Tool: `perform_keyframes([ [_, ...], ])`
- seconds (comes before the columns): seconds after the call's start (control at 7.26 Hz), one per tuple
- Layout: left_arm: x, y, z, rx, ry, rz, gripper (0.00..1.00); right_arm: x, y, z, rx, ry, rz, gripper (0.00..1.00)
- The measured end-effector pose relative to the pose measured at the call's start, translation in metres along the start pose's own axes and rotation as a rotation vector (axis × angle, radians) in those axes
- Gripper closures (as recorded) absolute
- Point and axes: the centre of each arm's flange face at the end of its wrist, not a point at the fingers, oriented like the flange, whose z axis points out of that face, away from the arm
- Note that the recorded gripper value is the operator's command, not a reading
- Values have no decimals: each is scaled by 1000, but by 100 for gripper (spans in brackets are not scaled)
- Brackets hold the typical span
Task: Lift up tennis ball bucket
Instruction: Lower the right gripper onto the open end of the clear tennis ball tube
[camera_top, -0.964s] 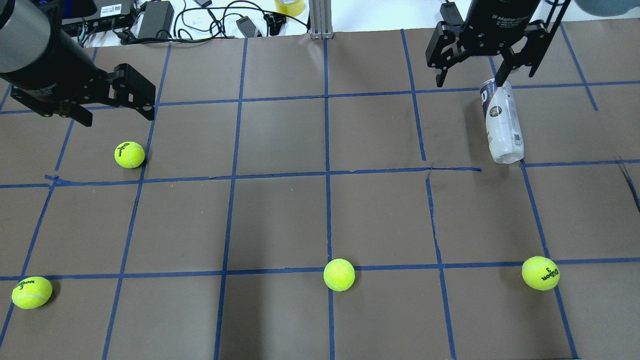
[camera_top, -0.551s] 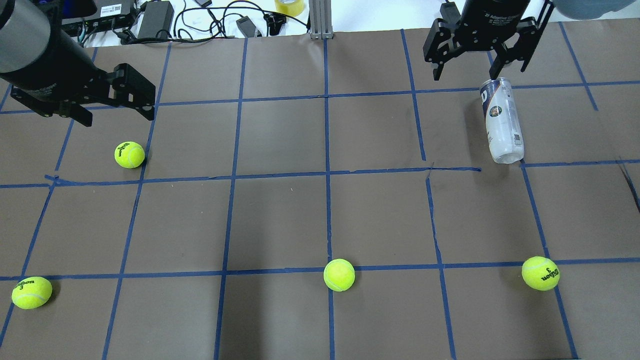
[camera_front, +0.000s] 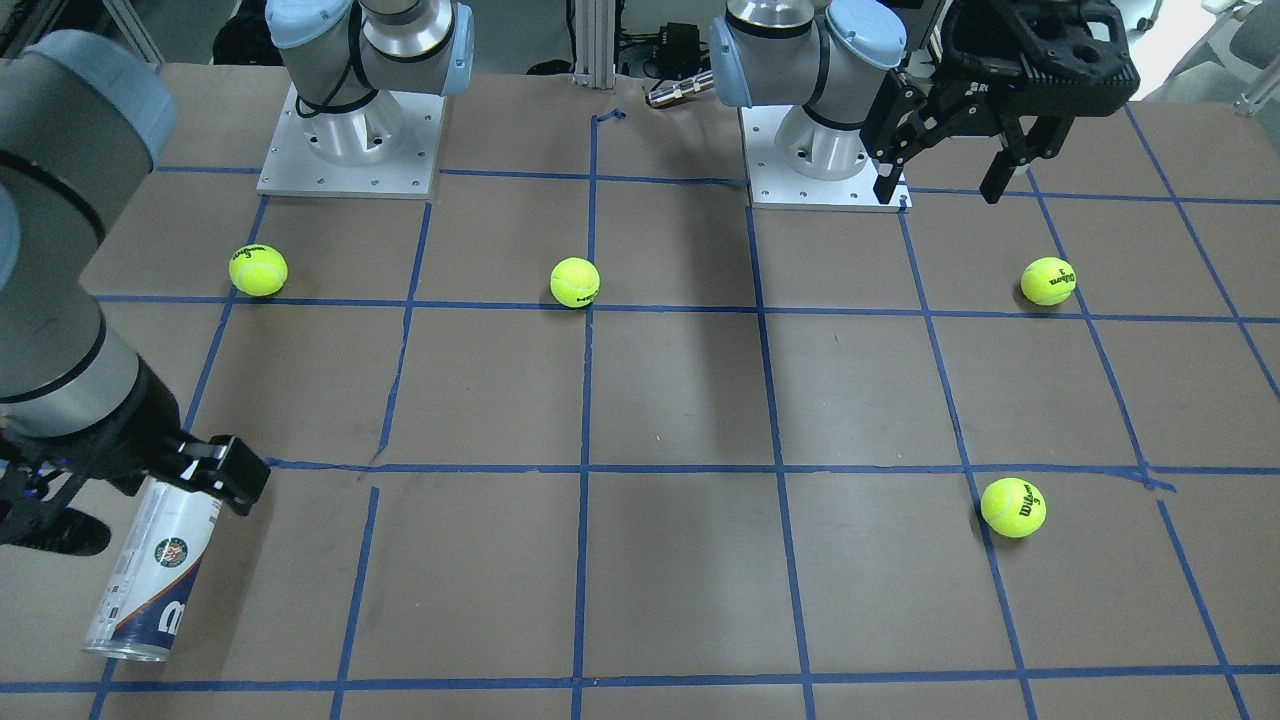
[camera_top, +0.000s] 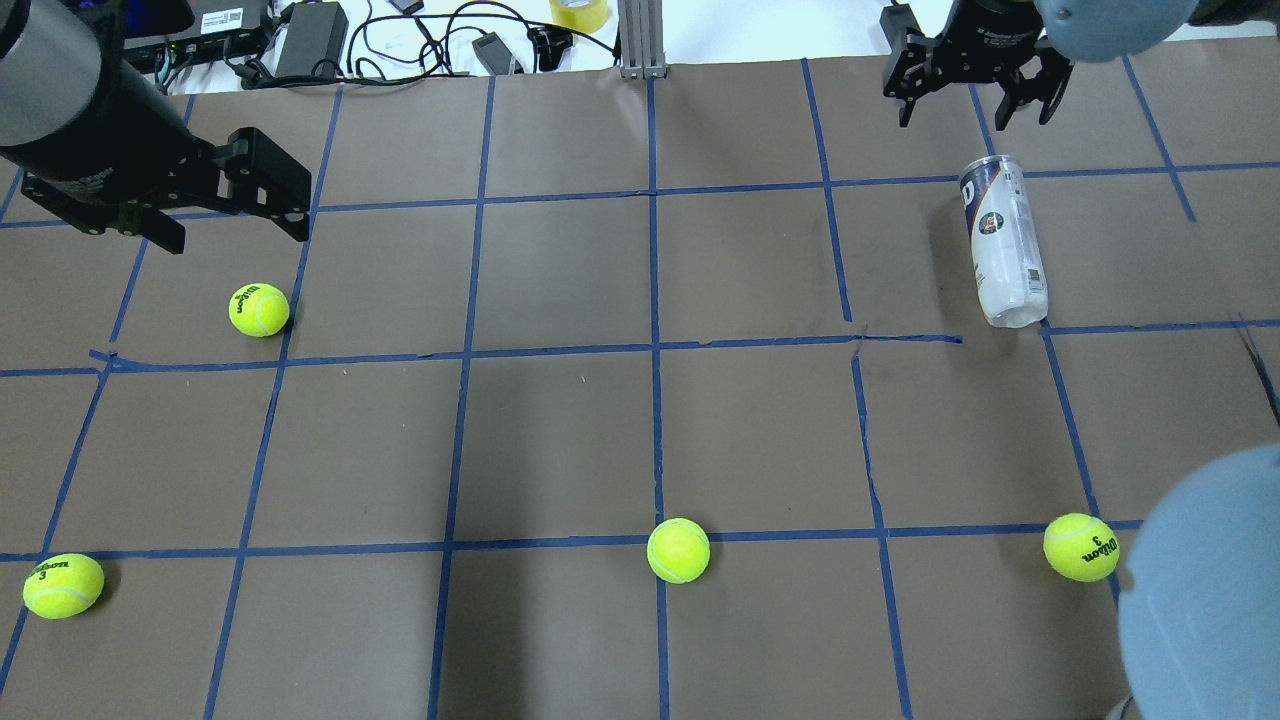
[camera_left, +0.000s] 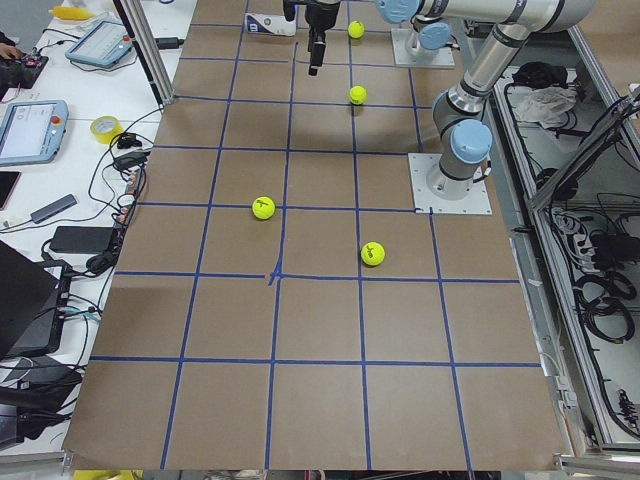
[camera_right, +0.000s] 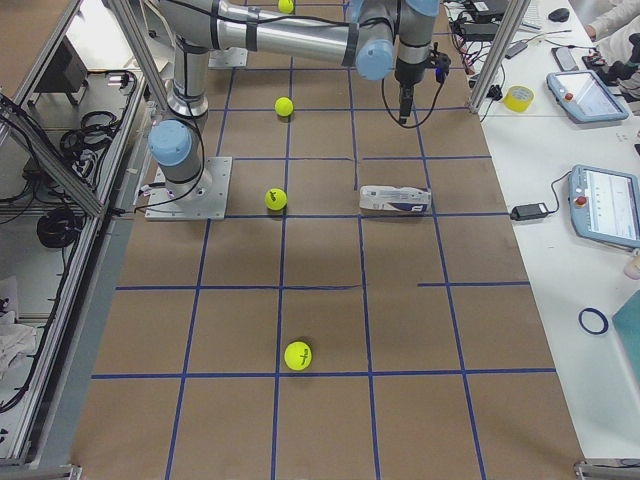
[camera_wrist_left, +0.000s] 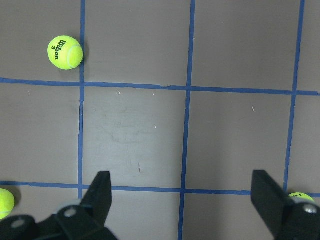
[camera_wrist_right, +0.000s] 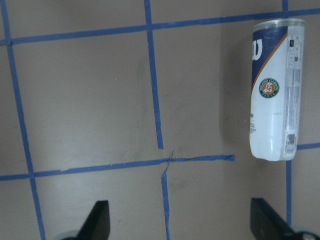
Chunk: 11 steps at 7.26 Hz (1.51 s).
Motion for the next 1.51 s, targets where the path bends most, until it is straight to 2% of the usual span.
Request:
perform_keyframes([
  [0.28,0,0,0,1,0,0,0,38,-29,49,-2,11,52,0],
  [0.69,0,0,0,1,0,-1,0,64,-60,134,8,56,11,0],
  [0.96,0,0,0,0,0,-1,0,81,-66,164,-9,62,-33,0],
  [1.24,0,0,0,1,0,-1,0,84,-72,187,10,61,-67,0],
  [1.51,0,0,0,2,0,-1,0,84,-74,211,2,52,-101,0],
])
